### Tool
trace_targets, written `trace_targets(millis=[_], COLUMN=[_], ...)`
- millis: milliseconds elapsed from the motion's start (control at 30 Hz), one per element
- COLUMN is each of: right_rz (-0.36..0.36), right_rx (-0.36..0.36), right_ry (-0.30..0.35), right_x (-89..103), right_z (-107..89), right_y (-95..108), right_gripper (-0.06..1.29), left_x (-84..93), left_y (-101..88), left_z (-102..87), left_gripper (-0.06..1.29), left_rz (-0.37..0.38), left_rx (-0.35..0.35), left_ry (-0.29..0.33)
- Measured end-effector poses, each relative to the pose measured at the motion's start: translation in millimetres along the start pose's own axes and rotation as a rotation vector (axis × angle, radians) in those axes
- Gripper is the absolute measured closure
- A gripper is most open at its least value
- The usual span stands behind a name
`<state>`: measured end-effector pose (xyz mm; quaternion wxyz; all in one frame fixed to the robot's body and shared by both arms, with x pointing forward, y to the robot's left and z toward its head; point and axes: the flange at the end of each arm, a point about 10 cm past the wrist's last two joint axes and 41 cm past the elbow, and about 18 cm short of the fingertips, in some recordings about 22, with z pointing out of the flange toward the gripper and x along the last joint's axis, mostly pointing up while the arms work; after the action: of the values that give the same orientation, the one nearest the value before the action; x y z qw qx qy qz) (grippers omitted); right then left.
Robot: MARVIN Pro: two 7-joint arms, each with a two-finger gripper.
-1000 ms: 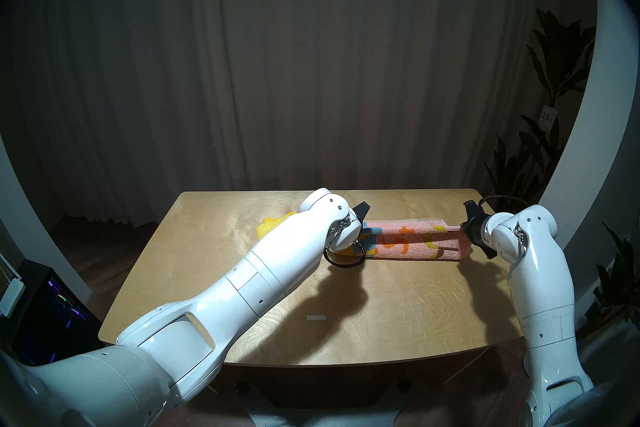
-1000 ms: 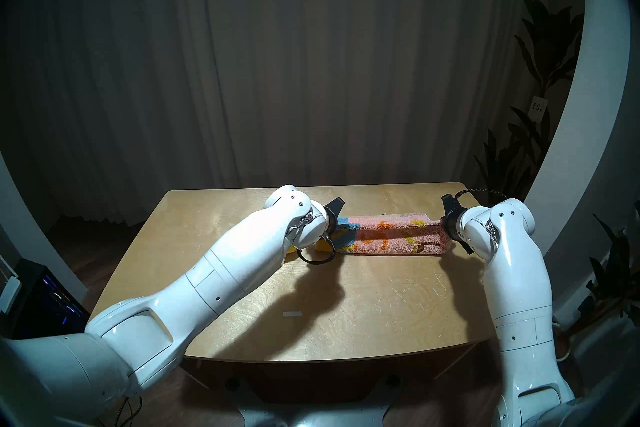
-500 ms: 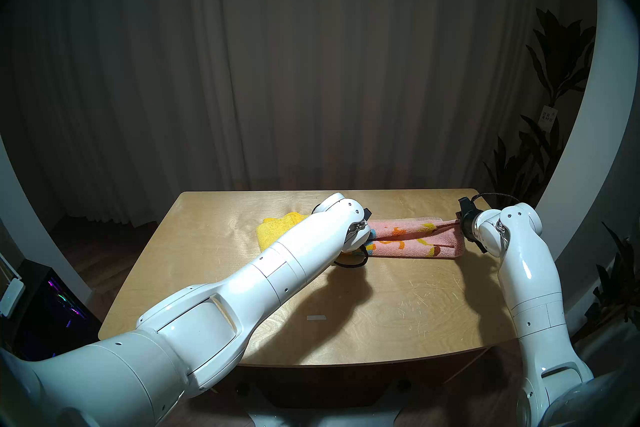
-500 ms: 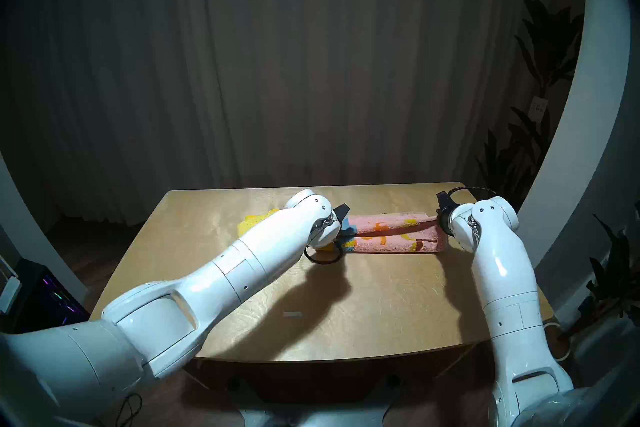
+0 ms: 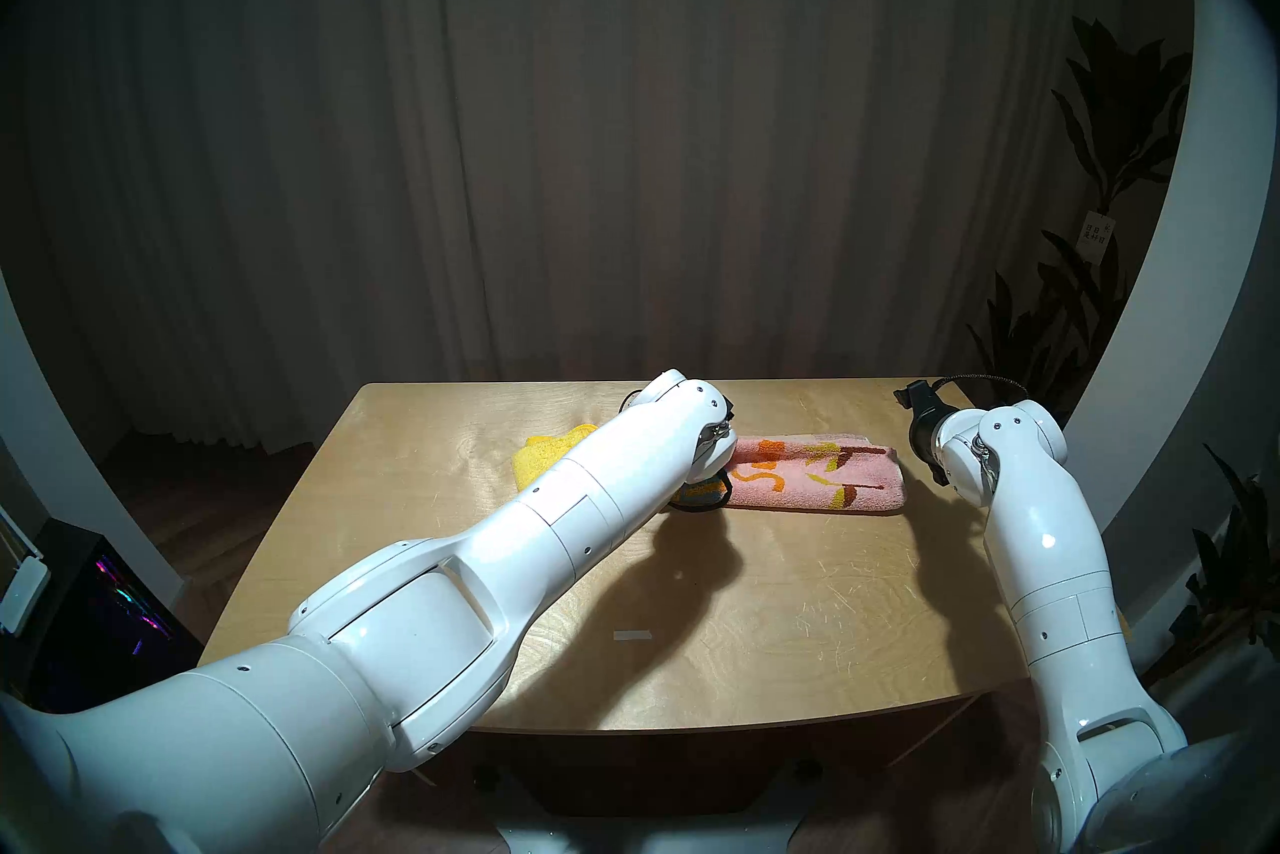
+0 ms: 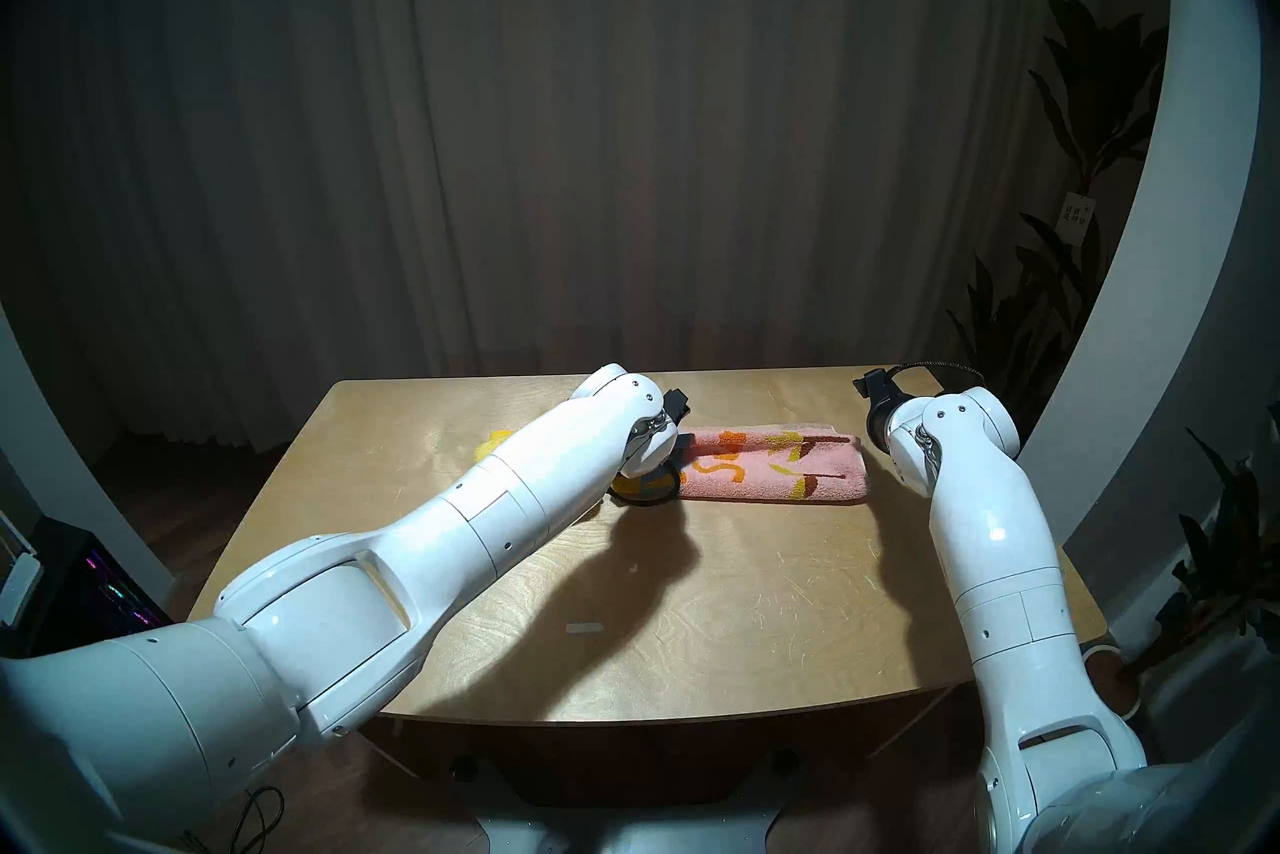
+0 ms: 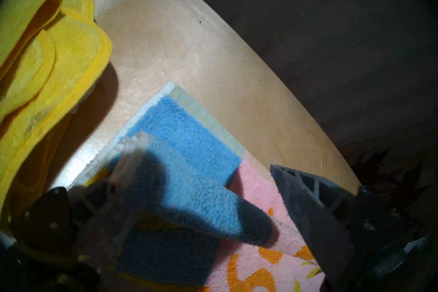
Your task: Fold each towel twice and stack them on table
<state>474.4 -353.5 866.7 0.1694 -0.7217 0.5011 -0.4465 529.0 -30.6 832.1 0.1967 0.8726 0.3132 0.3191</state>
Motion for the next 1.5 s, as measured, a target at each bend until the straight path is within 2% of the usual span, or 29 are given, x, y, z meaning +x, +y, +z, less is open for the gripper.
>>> trace_targets(millis=[33, 67, 100, 467, 700, 900, 1067, 1133, 1233, 1500], right_rz=[0.000, -0.001, -0.002, -0.005, 0.015, 0.035, 0.041, 0.039, 0.036, 0.022], right_rx=[0.004, 0.010, 0.013, 0.049, 0.122, 0.160, 0.164, 0.154, 0.143, 0.114], right_ry=[0.001, 0.003, 0.004, 0.021, 0.019, 0.010, 0.010, -0.001, -0.015, -0.087], right_x=[-0.1, -0.2, -0.2, 5.8, 16.8, 21.5, 23.2, 19.1, 13.7, -15.5], right_z=[0.4, 0.9, 1.3, 4.8, -11.5, -27.9, -38.6, -41.3, -42.3, -45.0], right_y=[-0.8, -2.1, -2.9, -8.7, -13.0, -3.2, 9.2, 18.9, 26.5, 48.0], right_gripper=[0.00, 0.00, 0.00, 0.00, 0.00, 0.00, 0.00, 0.00, 0.00, 0.00], left_x=[0.2, 0.5, 0.6, 1.3, -10.2, -18.0, -12.9, -7.4, -1.3, 30.0], left_y=[0.7, 1.5, 2.0, 13.1, 24.3, 23.7, 29.6, 31.7, 31.9, 25.5], left_z=[0.3, 0.9, 1.4, -0.6, -13.3, -23.0, -32.8, -39.6, -44.5, -60.8], left_gripper=[0.13, 0.05, 0.04, 0.03, 0.02, 0.00, 0.00, 0.00, 0.00, 0.00], left_rz=[-0.002, -0.004, -0.005, -0.020, -0.022, -0.026, -0.003, 0.014, 0.021, 0.032], left_rx=[-0.001, -0.003, -0.003, -0.037, -0.083, -0.116, -0.183, -0.226, -0.253, -0.328], left_ry=[0.001, 0.003, 0.005, 0.012, -0.011, -0.025, 0.009, 0.040, 0.063, 0.162])
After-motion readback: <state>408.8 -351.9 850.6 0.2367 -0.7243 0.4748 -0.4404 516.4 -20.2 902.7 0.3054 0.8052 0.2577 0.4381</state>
